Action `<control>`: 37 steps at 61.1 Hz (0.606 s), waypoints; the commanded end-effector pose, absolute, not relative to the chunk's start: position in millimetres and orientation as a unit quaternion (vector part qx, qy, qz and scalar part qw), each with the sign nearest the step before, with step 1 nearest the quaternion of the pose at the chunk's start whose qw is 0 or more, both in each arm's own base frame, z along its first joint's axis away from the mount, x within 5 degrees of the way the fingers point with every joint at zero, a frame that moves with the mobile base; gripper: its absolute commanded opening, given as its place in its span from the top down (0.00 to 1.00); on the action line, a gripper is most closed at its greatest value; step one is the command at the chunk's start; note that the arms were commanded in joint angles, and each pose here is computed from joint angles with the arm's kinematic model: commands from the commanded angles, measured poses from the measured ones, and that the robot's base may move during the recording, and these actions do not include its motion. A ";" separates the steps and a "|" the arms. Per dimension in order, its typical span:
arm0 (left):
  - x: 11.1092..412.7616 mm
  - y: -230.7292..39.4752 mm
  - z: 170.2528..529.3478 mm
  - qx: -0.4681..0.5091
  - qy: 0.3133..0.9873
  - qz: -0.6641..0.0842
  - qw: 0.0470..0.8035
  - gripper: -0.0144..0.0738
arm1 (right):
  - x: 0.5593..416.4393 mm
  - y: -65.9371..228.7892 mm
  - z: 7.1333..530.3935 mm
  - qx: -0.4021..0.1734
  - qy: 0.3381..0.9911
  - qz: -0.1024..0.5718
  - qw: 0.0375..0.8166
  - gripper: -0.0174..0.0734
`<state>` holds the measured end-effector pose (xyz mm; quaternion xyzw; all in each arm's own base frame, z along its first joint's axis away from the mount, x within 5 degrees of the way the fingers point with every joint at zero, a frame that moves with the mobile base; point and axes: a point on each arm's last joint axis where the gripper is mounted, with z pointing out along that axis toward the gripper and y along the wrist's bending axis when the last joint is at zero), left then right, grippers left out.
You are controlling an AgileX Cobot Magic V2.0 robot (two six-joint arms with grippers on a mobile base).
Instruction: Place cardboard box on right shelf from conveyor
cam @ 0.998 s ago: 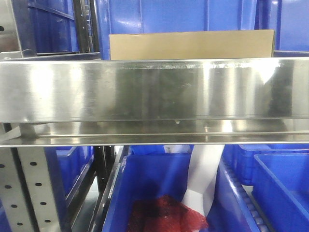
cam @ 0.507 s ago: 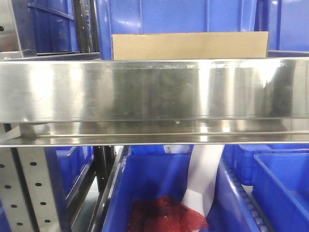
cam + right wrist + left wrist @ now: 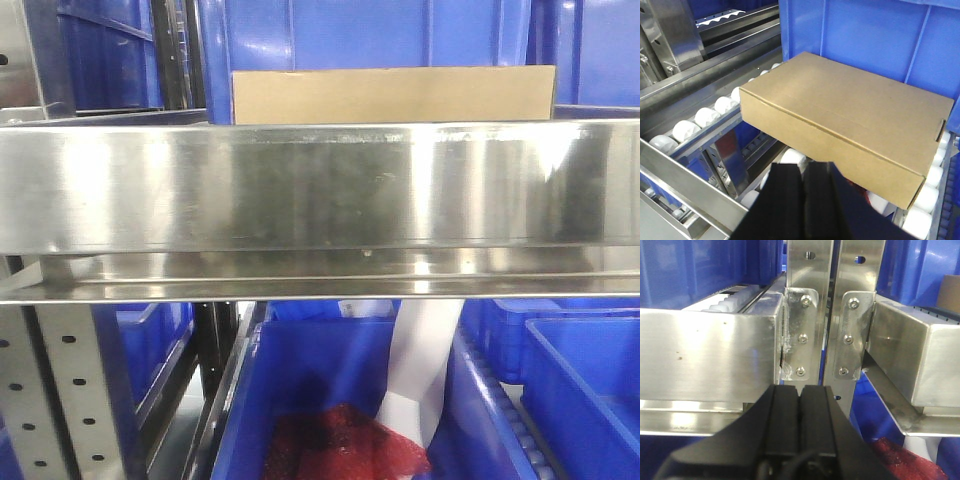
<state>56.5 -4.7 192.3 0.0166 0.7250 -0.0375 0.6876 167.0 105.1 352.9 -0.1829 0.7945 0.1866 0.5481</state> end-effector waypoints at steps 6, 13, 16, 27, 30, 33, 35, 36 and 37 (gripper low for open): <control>56.0 -4.2 197.5 0.012 0.693 -0.040 0.720 0.97 | 152.4 85.8 365.9 -0.162 0.753 0.187 0.610 0.75; 56.0 -4.2 197.5 0.012 0.693 -0.040 0.720 0.97 | 128.8 56.2 345.8 -0.113 0.753 0.167 0.626 0.75; 56.0 -4.2 197.5 0.012 0.693 -0.040 0.720 0.97 | 118.5 43.6 334.7 -0.090 0.751 0.151 0.636 0.75; 56.0 -4.2 197.5 0.012 0.693 -0.040 0.720 0.97 | 84.8 12.2 297.1 -0.007 0.725 0.091 0.683 0.75; 56.0 -4.2 197.5 0.012 0.693 -0.040 0.720 0.97 | 77.7 7.4 287.5 0.011 0.715 0.076 0.695 0.75; 56.0 -4.2 197.5 0.012 0.693 -0.040 0.720 0.97 | 72.3 4.4 278.9 0.023 0.708 0.065 0.703 0.75; 56.0 -4.2 197.5 0.012 0.693 -0.040 0.720 0.97 | 68.2 2.6 271.5 0.032 0.702 0.057 0.709 0.75; 56.0 -4.2 197.5 0.012 0.693 -0.040 0.720 0.97 | 66.6 1.7 268.4 0.036 0.700 0.052 0.711 0.75; 56.0 -4.2 197.5 0.012 0.693 -0.040 0.720 0.97 | 65.5 1.2 263.2 0.038 0.701 0.050 0.711 0.75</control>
